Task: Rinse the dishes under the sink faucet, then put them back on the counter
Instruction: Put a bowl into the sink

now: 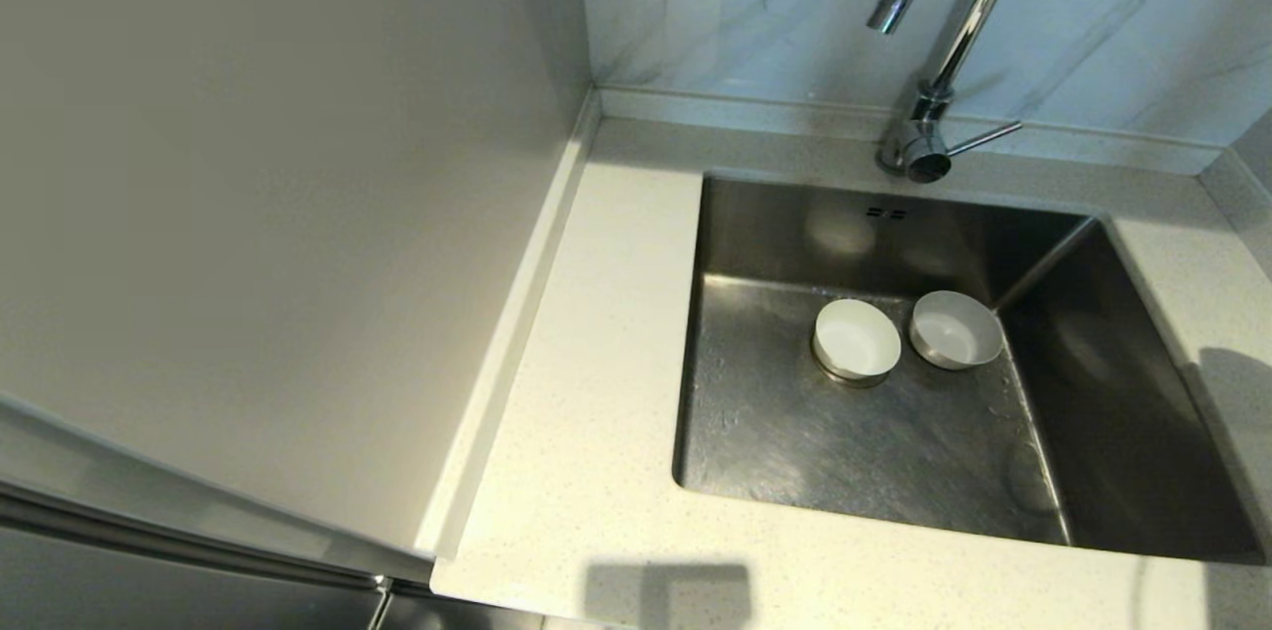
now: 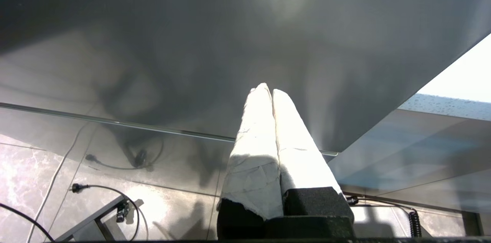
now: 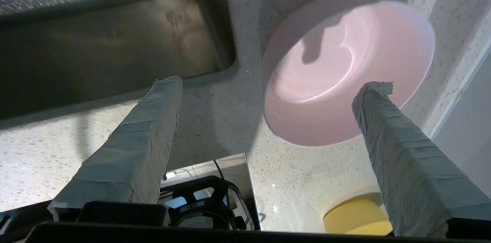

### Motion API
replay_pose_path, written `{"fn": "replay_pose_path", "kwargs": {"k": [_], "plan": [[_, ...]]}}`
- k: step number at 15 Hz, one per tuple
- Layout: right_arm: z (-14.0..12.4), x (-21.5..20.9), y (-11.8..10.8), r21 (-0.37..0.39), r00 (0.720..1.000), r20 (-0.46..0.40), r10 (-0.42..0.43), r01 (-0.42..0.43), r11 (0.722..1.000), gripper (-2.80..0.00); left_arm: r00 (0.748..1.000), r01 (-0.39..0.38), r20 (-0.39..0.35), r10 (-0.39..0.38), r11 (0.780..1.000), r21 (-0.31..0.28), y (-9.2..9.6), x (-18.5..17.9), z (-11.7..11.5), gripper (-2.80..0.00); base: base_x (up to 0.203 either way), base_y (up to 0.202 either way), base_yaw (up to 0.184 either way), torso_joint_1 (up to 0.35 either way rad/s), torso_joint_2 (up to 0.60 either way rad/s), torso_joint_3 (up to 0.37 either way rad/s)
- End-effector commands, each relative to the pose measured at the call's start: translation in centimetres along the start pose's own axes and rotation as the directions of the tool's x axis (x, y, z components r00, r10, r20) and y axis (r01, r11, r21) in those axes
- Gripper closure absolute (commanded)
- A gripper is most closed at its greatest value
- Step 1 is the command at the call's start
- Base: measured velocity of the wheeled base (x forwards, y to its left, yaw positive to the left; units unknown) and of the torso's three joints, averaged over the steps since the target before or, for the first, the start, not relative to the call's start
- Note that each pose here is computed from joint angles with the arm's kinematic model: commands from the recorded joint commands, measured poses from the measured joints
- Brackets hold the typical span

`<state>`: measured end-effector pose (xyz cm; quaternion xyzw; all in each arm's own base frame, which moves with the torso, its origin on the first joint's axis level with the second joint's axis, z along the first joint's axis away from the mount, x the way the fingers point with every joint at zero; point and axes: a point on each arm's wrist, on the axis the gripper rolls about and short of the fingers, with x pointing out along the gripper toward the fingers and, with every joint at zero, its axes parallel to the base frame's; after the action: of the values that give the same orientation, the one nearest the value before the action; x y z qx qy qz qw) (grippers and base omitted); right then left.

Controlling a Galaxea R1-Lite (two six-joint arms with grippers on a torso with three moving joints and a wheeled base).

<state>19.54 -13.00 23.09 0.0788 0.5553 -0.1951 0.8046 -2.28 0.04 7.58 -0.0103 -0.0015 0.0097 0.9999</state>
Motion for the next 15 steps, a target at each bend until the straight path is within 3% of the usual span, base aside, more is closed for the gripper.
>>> {"fn": "replay_pose_path", "kwargs": {"k": [1,15], "plan": [[-0.5,0.4,0.0,0.001,1.000,-0.030,-0.003,0.003,1.000,-2.80,1.000,-0.001,0.003,0.001,1.000,-0.001,0.0,0.0,0.0,0.00,0.000,0.000,0.000,0.000,0.00,0.000],[0.4,5.7,-1.7,0.077,0.978,-0.208,-0.012,0.028,0.997,-2.80,1.000,-0.001,0.003,0.001,1.000,-0.001,0.0,0.0,0.0,0.00,0.000,0.000,0.000,0.000,0.00,0.000]]}}
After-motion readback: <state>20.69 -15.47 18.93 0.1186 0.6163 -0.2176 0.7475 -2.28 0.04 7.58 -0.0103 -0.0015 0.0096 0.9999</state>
